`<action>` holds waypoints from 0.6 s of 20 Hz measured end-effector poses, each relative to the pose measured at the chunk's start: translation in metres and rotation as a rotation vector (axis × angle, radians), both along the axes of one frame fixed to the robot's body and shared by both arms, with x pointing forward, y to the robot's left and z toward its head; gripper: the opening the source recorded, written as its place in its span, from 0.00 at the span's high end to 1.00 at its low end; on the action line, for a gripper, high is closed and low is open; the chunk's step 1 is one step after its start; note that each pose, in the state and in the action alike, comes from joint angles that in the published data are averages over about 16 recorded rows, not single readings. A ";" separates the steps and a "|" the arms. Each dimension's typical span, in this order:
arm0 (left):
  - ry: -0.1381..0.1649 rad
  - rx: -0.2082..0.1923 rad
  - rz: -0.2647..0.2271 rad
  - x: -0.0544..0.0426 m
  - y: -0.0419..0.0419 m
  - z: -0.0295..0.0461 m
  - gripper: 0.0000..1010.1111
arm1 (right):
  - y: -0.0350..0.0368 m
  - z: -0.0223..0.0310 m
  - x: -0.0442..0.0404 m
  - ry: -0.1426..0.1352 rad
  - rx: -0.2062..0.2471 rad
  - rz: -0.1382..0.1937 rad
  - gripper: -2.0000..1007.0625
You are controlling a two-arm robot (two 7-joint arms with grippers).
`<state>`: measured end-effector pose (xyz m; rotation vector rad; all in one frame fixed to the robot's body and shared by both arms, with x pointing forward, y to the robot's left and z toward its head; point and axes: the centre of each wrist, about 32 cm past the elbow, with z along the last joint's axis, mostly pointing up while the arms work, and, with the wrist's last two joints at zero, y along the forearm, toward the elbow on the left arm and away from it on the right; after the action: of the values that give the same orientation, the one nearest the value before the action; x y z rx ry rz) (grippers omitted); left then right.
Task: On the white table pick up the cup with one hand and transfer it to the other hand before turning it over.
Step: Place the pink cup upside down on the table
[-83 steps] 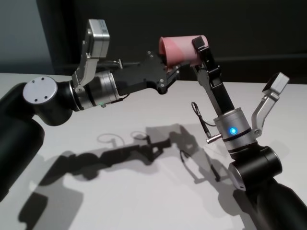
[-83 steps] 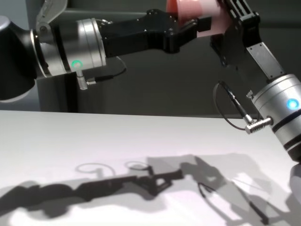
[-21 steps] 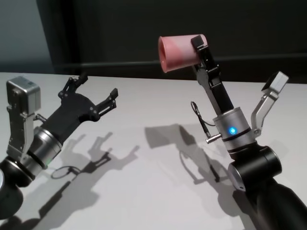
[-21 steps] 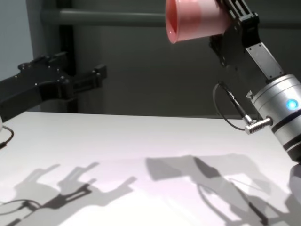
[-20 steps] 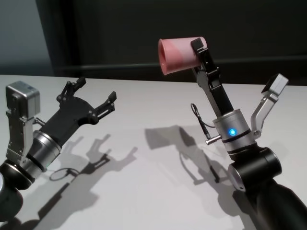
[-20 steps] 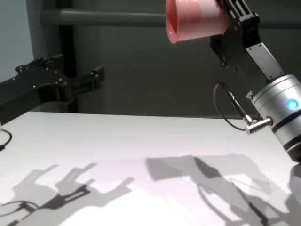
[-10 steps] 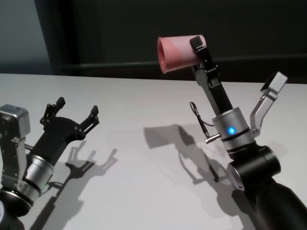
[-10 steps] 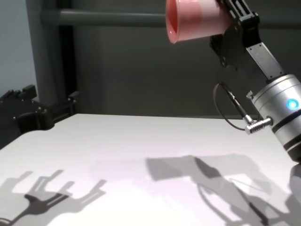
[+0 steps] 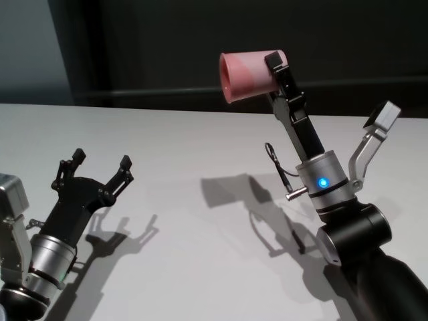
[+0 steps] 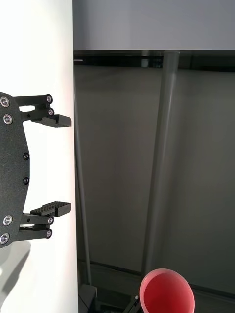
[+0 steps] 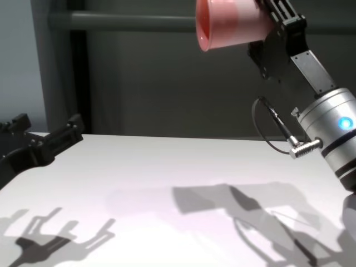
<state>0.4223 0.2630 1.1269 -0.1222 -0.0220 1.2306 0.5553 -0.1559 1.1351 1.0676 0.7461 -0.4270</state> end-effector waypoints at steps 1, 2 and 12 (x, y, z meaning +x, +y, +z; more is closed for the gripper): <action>-0.002 -0.008 0.001 -0.0007 -0.0001 -0.0013 0.01 | 0.0000 0.0000 0.0000 0.000 0.000 0.000 0.25; -0.005 -0.014 0.000 -0.0013 -0.0002 -0.0025 0.01 | 0.0000 0.0000 0.0000 0.000 0.000 0.000 0.25; -0.018 -0.041 -0.009 -0.0016 -0.0001 -0.0063 0.01 | -0.0022 0.0004 -0.0003 -0.005 -0.023 -0.002 0.25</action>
<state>0.4206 0.2629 1.1207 -0.1682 -0.0117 1.2210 0.5550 -0.1580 1.1355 1.0477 0.7345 -0.4331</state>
